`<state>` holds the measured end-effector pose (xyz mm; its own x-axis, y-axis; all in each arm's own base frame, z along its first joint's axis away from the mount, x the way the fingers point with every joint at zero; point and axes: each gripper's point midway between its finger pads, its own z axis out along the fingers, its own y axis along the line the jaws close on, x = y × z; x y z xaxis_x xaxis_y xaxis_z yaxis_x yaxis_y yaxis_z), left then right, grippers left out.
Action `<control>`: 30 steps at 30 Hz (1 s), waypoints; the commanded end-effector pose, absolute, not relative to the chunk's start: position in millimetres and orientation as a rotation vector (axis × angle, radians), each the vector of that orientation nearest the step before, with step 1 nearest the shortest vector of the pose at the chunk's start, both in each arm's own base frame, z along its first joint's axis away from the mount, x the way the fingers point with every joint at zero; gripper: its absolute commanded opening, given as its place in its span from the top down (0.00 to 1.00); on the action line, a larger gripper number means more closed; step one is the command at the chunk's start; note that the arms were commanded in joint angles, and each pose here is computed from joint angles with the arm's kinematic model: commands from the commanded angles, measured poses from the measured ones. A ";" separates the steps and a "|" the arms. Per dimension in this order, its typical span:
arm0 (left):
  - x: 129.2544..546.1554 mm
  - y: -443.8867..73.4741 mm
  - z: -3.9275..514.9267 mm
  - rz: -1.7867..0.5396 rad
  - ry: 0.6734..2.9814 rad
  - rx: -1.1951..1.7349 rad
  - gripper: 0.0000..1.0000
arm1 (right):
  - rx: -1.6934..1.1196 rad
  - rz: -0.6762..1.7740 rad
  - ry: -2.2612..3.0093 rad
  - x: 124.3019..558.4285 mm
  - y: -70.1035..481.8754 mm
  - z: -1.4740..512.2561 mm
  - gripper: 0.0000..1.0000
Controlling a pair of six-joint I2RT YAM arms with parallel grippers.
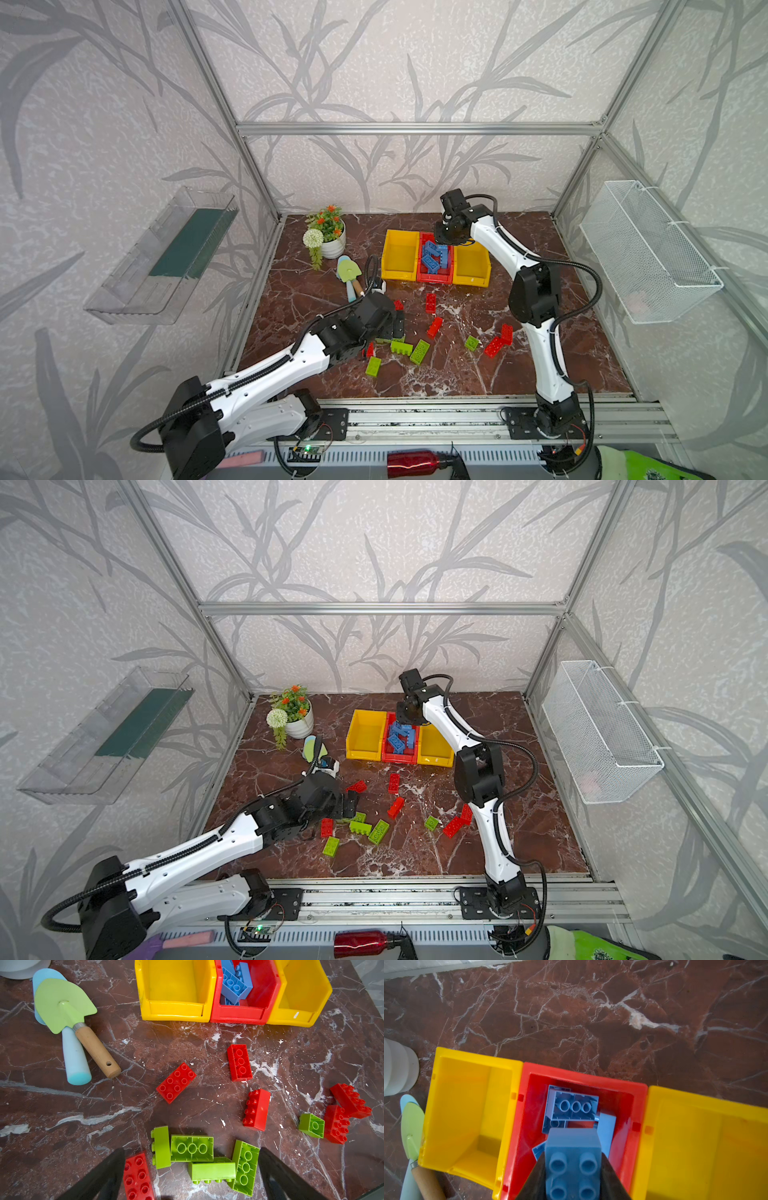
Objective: Sort the legos into containers by color
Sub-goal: 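Carry the small blue brick over the red bin and open the right gripper, then move the right gripper to a red brick nearer the robot and grasp it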
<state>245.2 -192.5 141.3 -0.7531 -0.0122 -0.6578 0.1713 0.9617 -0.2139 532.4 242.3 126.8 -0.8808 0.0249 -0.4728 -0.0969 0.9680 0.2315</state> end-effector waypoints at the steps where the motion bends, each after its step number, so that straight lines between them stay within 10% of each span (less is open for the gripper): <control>1: 252.3 -196.9 150.8 -0.360 2.397 0.116 0.01 | -0.109 0.320 2.686 523.2 246.2 126.3 0.44; 5: 254.4 -198.5 155.3 -0.370 2.386 0.122 0.01 | -0.139 0.295 2.657 519.9 249.5 142.0 0.30; 30: 201.3 -246.7 170.7 -0.731 2.358 0.298 0.01 | 0.184 -0.076 2.635 296.8 80.8 113.7 0.28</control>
<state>205.1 -237.7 170.1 -0.7680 0.0231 -0.6400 0.3648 0.8372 -0.4074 299.4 96.3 110.0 -0.9075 0.0737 -0.4136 0.0868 0.9961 -0.0128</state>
